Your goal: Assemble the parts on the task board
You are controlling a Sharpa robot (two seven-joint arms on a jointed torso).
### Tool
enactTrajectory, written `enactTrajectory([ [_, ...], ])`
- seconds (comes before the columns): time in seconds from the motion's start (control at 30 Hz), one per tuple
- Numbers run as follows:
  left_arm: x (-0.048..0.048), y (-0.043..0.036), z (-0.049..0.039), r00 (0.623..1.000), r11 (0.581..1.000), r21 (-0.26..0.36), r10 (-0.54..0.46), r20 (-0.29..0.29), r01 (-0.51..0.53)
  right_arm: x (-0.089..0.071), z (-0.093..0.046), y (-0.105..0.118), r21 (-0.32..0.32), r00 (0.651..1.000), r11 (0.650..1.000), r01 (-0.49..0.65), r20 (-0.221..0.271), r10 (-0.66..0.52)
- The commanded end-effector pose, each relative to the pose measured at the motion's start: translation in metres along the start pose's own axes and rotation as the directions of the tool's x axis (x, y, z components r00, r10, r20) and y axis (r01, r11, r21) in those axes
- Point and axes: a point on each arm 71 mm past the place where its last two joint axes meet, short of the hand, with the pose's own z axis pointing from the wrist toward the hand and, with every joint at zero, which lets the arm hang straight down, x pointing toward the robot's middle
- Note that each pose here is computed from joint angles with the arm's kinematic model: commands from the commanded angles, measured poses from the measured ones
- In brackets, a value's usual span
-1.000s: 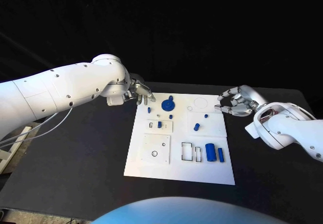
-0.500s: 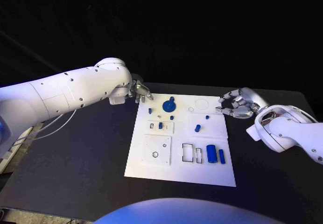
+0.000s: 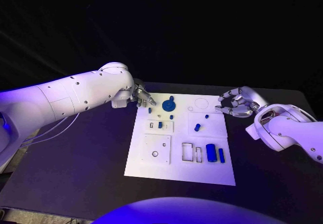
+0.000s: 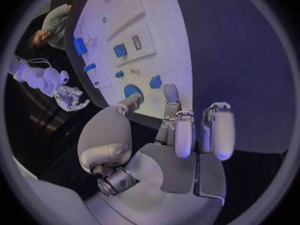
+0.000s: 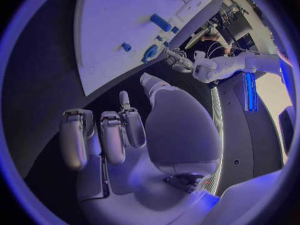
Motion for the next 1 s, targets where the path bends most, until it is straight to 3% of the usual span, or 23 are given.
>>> enactTrajectory([
  [0.03, 0.005, -0.0027, 0.0007, 0.999, 1.0, 0.022, -0.004, -0.052, 0.005, 0.0001, -0.0001, 0.0018, -0.018, 1.0, 1.0, 0.003, 0.009, -0.003],
  [1.0, 0.0073, -0.0036, 0.0029, 0.996, 0.997, 0.033, -0.069, -0.053, 0.071, 0.0012, 0.0005, 0.0018, -0.014, 1.0, 1.0, 0.003, -0.001, -0.003],
])
